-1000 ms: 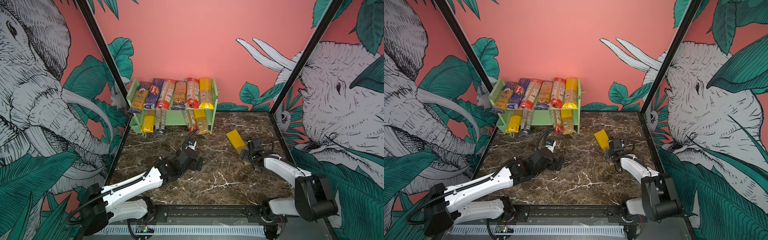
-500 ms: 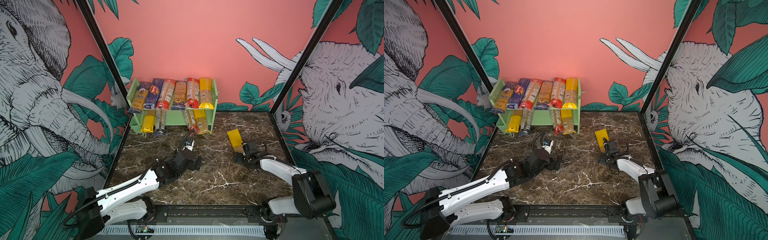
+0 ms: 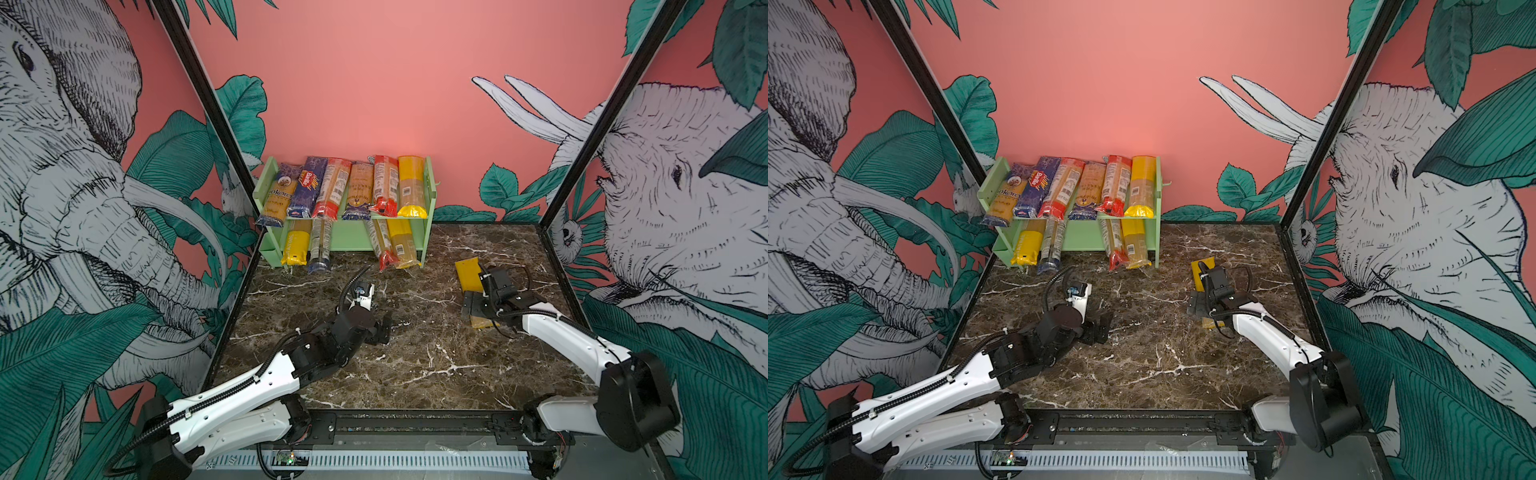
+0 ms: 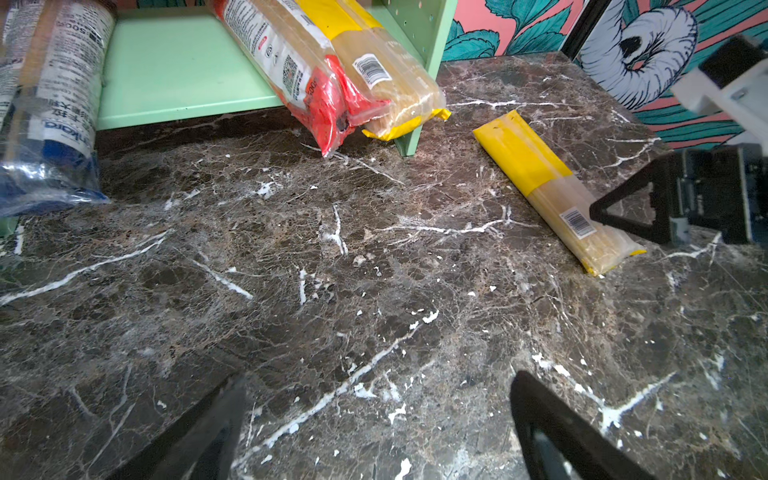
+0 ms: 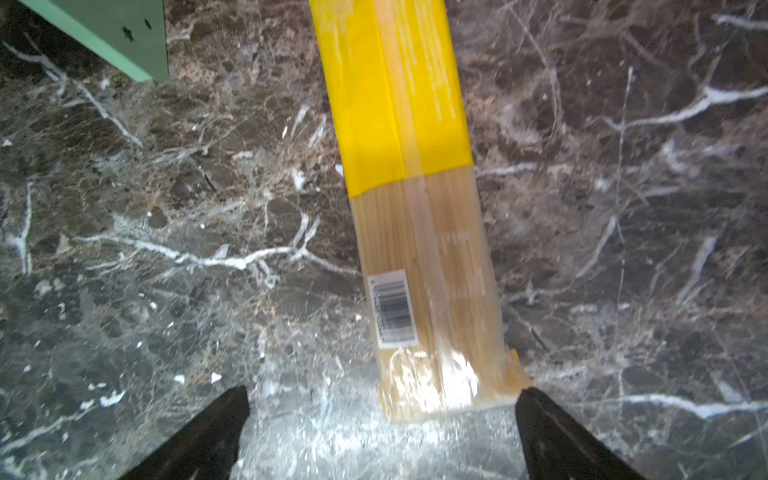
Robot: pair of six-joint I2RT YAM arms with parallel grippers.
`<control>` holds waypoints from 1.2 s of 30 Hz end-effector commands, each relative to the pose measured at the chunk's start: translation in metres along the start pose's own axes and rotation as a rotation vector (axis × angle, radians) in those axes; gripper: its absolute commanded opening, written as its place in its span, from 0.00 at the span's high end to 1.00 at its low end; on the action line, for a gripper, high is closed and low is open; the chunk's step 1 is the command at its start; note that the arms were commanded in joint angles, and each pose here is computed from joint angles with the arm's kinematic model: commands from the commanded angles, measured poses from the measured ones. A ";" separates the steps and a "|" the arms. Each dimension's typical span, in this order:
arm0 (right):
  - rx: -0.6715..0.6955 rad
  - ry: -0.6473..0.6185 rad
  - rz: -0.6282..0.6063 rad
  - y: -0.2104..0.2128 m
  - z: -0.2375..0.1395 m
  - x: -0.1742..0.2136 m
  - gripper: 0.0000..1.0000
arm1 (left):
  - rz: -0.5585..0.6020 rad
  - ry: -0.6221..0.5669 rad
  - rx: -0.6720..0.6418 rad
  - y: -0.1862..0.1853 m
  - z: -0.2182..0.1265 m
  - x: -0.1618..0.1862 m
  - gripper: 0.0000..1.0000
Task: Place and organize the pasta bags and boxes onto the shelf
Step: 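Grasp the yellow-and-clear pack with the right gripper and drag it toward the left gripper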
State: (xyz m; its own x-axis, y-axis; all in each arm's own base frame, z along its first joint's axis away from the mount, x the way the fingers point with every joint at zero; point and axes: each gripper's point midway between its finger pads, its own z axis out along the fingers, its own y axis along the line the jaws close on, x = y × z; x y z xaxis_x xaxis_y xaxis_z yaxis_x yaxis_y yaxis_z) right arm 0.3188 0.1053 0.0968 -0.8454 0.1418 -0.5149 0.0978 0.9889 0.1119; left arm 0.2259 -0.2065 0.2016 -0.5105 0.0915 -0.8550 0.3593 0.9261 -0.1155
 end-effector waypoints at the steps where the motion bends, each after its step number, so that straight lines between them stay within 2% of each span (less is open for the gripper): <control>1: 0.086 0.027 -0.049 -0.012 0.017 -0.001 0.01 | -0.001 0.004 -0.035 0.010 -0.005 0.006 0.01; 8: 0.126 0.046 -0.052 -0.017 0.043 -0.020 0.00 | -0.001 -0.010 -0.072 0.023 -0.013 0.006 0.01; 19: 0.099 0.179 -0.052 -0.018 0.084 0.000 0.03 | -0.006 -0.020 -0.093 0.029 -0.016 0.007 0.01; 21: 0.062 0.200 -0.044 -0.011 0.086 0.004 0.08 | -0.007 -0.018 -0.095 0.031 -0.018 0.008 0.01; 24: 0.012 0.212 -0.019 -0.004 0.088 0.012 0.43 | -0.013 -0.024 -0.102 0.035 -0.021 0.009 0.01; 27: -0.017 0.224 -0.017 0.002 0.085 0.022 0.60 | -0.017 -0.032 -0.111 0.040 -0.025 0.011 0.01; 31: -0.039 0.222 -0.044 0.017 0.072 0.038 0.70 | -0.024 -0.042 -0.130 0.047 -0.030 0.012 0.01; 36: -0.095 0.217 -0.096 0.060 0.052 0.060 0.74 | -0.037 -0.051 -0.144 0.055 -0.037 0.015 0.01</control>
State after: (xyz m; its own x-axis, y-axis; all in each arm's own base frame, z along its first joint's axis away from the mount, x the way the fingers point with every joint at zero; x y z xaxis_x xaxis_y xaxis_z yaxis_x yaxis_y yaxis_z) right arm 0.3265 0.1470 0.0289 -0.9231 0.0486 -0.3815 0.0081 0.9942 0.1069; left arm 0.2124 -0.1525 0.2100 -0.4693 0.0413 -0.8821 0.2602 0.9610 -0.0934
